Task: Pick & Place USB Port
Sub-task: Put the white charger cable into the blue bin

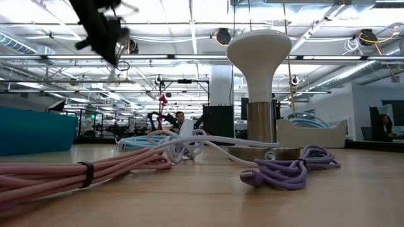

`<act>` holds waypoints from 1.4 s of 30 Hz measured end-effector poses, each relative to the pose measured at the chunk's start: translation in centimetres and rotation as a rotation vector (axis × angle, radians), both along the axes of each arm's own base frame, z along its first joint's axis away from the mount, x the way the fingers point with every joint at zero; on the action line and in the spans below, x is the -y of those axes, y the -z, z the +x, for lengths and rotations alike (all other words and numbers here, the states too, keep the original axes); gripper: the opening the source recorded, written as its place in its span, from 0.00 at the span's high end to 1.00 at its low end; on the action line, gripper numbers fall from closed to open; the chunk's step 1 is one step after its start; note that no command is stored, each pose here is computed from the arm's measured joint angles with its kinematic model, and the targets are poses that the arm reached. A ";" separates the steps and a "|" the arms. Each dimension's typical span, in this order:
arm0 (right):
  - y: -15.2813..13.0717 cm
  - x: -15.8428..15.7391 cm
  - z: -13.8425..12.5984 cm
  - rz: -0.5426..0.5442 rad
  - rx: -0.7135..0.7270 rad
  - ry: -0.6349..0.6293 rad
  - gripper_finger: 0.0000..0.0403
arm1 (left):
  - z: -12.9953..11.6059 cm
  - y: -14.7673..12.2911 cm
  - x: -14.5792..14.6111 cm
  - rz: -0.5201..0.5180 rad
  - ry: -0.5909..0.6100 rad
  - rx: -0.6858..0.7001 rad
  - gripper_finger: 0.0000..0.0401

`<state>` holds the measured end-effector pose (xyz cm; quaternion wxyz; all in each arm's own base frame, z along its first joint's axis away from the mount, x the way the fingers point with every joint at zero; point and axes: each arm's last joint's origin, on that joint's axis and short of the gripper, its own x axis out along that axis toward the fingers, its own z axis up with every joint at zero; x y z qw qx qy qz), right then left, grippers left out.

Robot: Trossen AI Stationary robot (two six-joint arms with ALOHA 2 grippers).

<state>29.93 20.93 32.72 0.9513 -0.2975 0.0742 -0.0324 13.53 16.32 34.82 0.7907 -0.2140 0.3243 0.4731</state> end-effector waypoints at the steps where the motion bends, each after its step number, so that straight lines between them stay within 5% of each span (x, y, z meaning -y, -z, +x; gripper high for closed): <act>1: 0.1 0.1 0.0 -0.005 -0.003 0.021 0.73 | 0.1 0.9 -0.2 -0.063 -0.031 -0.059 0.99; 8: 0.4 0.3 -0.1 -0.020 -0.026 0.080 0.73 | 0.5 4.9 0.6 -0.478 -0.085 -0.294 0.99; 12: 0.6 0.3 -0.1 -0.021 -0.042 0.088 0.73 | 1.1 4.8 2.7 -0.541 0.016 -0.335 0.99; 18: 1.0 0.8 -0.3 -0.045 -0.052 0.235 0.74 | 0.6 3.2 7.6 -0.588 0.039 -0.321 0.99; 26: 1.0 0.7 -0.6 -0.021 -0.057 0.238 0.74 | -1.7 1.8 13.7 -0.630 0.053 -0.212 0.99; 42: 0.2 0.5 -1.4 0.027 -0.034 0.220 0.74 | -1.1 10.6 17.4 -0.795 0.148 -0.333 0.99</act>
